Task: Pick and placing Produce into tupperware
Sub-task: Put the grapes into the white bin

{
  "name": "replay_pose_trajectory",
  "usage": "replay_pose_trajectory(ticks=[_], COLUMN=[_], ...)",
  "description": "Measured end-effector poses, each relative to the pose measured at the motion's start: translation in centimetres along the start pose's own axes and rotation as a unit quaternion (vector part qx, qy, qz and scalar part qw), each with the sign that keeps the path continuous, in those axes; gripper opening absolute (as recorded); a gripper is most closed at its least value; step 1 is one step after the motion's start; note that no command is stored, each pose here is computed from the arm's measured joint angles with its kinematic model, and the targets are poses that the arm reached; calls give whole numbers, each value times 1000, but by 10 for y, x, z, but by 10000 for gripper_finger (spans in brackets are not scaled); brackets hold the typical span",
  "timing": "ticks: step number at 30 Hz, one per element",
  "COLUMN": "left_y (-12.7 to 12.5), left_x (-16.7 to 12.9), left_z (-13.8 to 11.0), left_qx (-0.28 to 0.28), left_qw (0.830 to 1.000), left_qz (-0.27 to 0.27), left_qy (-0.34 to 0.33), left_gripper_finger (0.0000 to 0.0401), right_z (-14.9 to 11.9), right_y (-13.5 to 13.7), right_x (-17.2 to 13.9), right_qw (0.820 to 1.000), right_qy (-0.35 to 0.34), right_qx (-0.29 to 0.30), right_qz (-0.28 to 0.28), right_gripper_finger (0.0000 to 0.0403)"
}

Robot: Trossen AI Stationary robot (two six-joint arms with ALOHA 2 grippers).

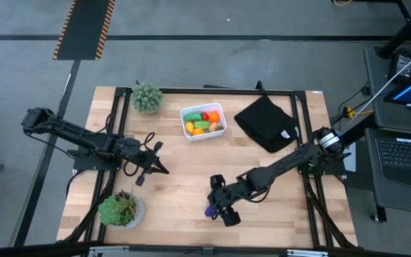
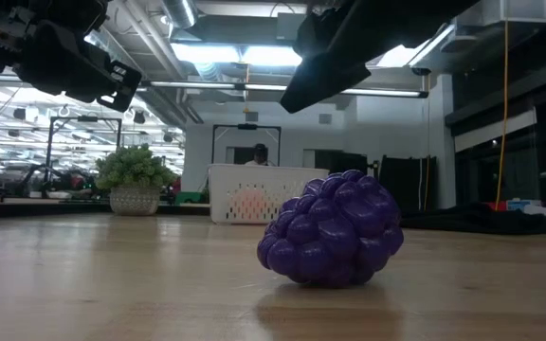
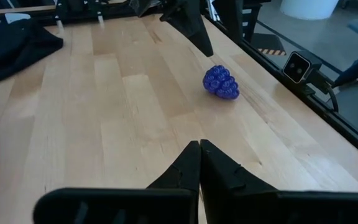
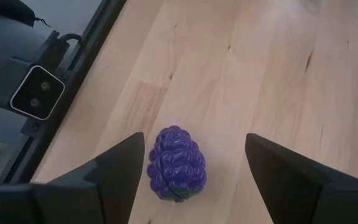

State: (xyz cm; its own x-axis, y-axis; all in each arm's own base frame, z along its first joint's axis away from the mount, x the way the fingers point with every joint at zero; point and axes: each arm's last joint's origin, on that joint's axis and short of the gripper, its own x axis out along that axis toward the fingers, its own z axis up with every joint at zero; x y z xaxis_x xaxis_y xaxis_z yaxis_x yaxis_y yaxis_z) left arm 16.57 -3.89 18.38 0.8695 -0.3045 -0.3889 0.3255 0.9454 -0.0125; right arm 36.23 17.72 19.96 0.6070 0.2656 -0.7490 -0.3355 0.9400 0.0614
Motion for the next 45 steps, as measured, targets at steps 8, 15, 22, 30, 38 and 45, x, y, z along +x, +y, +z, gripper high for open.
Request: replay_pose_trajectory(ticks=[8,15,22,30,38,45], left_y=[0,0,0,0,0,0], left_x=[0,0,0,0,0,0], left_z=[0,0,0,0,0,0], left_qx=[0,0,1,0,0,0], left_qw=[1000,1000,1000,1000,1000,1000], left_qz=[0,0,0,0,0,0], left_qy=[0,0,0,0,0,0], left_gripper_finger=[16,36,53,70,85,96], right_z=[0,-1,-19,-30,-30,-30], right_y=[0,2,3,5,5,5], right_x=[0,3,33,50,51,51], right_qw=[1000,1000,998,996,998,998], right_qy=[1,2,41,66,61,58], right_qx=[0,-3,-43,-60,1,5], right_qz=[4,5,2,4,0,0], right_gripper_finger=[290,325,334,334,334,334])
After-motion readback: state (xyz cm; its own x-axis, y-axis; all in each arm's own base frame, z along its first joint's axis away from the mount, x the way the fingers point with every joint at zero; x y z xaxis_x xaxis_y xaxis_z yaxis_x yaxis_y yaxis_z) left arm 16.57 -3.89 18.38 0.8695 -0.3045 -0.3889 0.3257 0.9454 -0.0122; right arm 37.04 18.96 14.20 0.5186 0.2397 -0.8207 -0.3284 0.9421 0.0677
